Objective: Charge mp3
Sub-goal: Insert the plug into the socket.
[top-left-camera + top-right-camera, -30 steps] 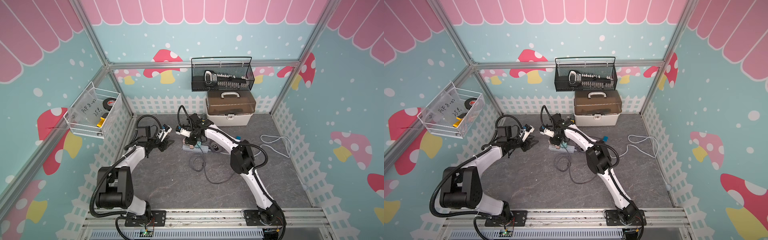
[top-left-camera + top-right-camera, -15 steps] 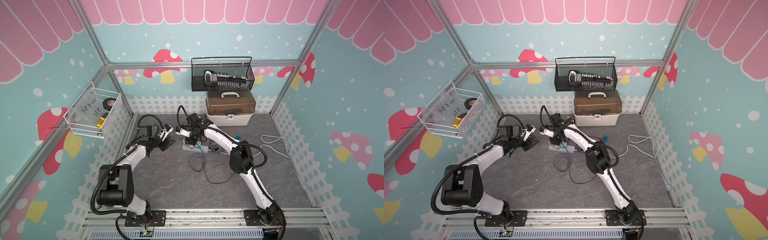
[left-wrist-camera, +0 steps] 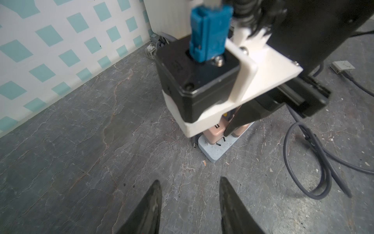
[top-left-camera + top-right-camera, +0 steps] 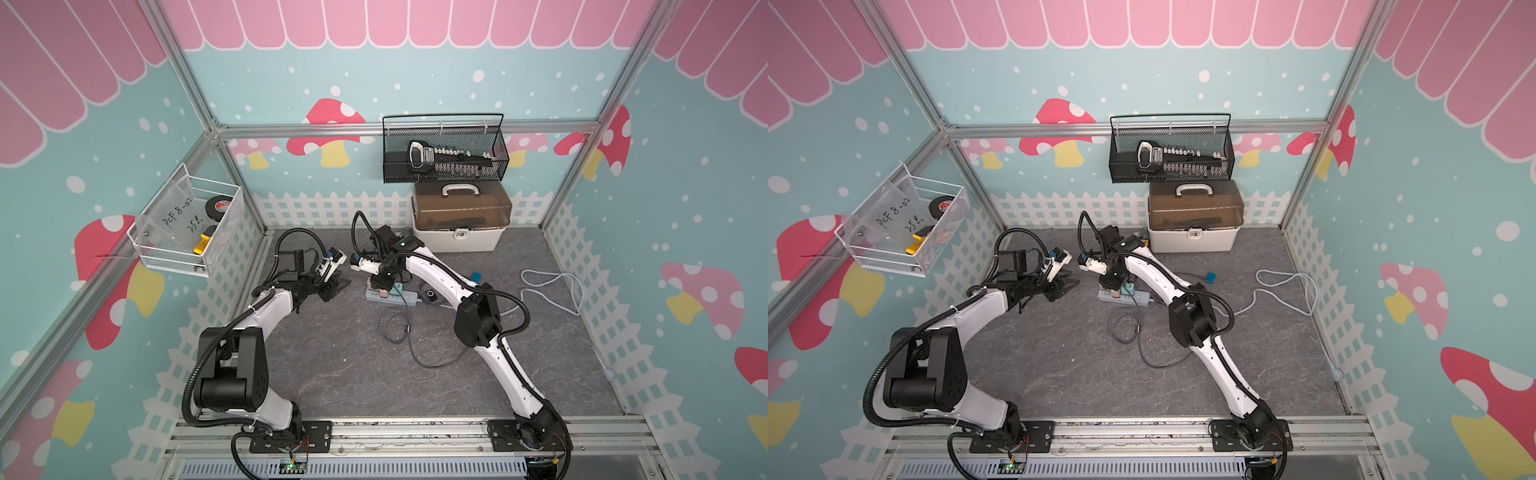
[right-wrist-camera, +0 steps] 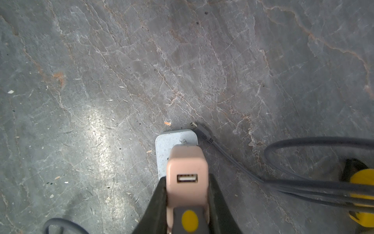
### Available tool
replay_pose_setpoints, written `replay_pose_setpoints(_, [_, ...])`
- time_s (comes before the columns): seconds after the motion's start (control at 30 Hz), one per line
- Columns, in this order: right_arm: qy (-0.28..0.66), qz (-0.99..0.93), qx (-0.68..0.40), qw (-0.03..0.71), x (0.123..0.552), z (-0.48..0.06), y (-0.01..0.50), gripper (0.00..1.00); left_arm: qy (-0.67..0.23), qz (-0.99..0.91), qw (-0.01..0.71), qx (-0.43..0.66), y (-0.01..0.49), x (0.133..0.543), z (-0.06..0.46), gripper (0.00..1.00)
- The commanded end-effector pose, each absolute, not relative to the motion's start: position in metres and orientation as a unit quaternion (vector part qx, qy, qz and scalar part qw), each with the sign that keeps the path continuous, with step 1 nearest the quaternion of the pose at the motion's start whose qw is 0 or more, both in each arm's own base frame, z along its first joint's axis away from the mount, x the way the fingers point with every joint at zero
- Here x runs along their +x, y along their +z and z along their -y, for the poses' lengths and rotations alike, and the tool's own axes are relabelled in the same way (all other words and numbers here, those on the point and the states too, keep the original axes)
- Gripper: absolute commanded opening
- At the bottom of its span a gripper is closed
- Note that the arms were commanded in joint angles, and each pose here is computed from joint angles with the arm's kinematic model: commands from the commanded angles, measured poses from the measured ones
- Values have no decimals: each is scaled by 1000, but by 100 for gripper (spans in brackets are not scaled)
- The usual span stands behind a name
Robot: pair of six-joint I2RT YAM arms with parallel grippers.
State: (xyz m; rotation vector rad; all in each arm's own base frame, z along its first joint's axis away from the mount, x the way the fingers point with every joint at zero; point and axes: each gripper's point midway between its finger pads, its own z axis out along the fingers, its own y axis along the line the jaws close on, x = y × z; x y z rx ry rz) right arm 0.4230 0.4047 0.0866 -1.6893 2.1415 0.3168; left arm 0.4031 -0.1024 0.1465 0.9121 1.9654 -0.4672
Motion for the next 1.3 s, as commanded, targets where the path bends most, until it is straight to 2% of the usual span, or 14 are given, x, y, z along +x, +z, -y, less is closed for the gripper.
replay_pose_setpoints(0.0, [50,-789,-610,44,395,-350,17,0,-178,-779,460,386,160,406,104,44])
replay_pose_setpoints(0.4, [33,-785,-618,2,386,-340,-11,0,-181,-780,455,390,154,407,107,43])
replay_pose_setpoints(1.07, [8,-786,-617,-40,374,-319,-13,0,-180,-781,456,388,159,409,112,44])
replay_pose_setpoints(1.27, [8,-804,-594,-28,378,-322,-8,12,-176,-796,457,357,164,409,108,44])
